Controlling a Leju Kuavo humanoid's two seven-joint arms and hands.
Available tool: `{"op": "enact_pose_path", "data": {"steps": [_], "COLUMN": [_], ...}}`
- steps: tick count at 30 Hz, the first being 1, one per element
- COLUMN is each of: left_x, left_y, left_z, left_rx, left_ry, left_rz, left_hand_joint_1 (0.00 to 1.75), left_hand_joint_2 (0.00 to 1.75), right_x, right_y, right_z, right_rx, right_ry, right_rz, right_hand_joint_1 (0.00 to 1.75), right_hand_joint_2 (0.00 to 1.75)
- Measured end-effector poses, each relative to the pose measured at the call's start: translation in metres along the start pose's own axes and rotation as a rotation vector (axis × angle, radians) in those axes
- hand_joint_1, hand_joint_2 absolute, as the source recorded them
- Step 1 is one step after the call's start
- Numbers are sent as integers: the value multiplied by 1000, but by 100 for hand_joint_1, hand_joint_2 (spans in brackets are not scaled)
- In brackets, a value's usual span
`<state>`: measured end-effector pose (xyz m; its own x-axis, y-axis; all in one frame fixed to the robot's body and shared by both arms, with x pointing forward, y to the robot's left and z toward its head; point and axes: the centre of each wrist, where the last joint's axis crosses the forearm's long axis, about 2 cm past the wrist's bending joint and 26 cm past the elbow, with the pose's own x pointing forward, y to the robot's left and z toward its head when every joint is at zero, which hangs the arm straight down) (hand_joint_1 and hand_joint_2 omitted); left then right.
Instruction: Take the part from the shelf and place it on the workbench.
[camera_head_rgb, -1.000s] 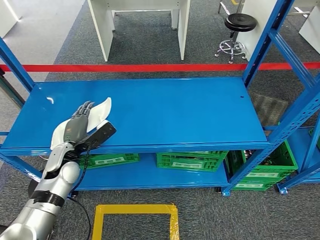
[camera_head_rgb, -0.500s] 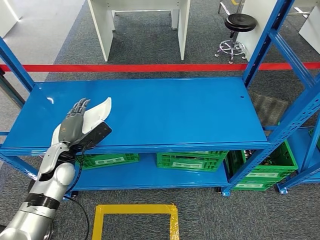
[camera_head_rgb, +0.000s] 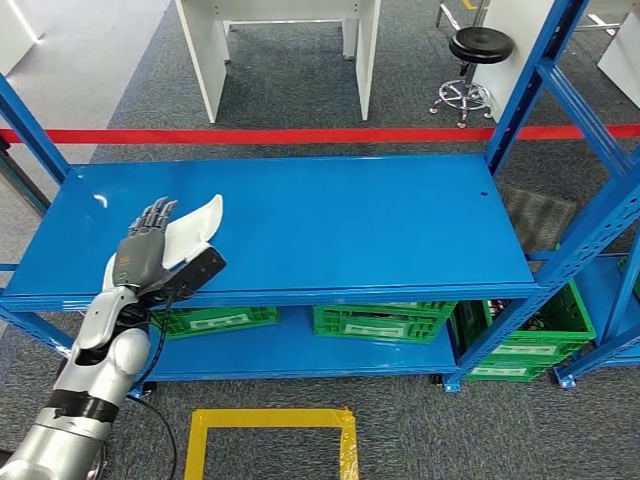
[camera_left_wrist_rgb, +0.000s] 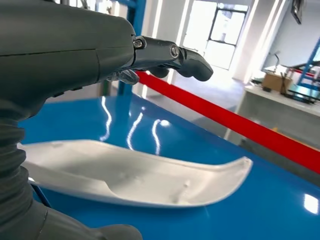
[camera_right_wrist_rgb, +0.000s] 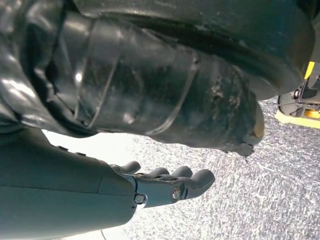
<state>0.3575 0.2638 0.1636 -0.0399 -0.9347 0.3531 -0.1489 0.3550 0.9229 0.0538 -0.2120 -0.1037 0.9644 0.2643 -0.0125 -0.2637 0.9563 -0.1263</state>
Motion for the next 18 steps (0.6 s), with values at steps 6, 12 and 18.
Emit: {"op": "enact_pose_path", "data": {"steps": [6,12,18], "left_x": [6,16,19], "left_y": [-8,-22,-34], "left_z": [4,12,16], "left_rx": [-1,-26,-54], "left_ry": [-21,-37,-40], "left_rz": [-149,-224,-259], "left_hand_joint_1": [0,0,0], "left_hand_joint_2": [175,175,175], "right_x": [0,1,1], "right_y": [0,0,0], "right_z": [0,0,0], "right_rx": [7,9,16], "right_ry": [5,6,1], "right_rz": [14,14,14], "right_hand_joint_1": [0,0,0], "right_hand_joint_2": [0,0,0]}}
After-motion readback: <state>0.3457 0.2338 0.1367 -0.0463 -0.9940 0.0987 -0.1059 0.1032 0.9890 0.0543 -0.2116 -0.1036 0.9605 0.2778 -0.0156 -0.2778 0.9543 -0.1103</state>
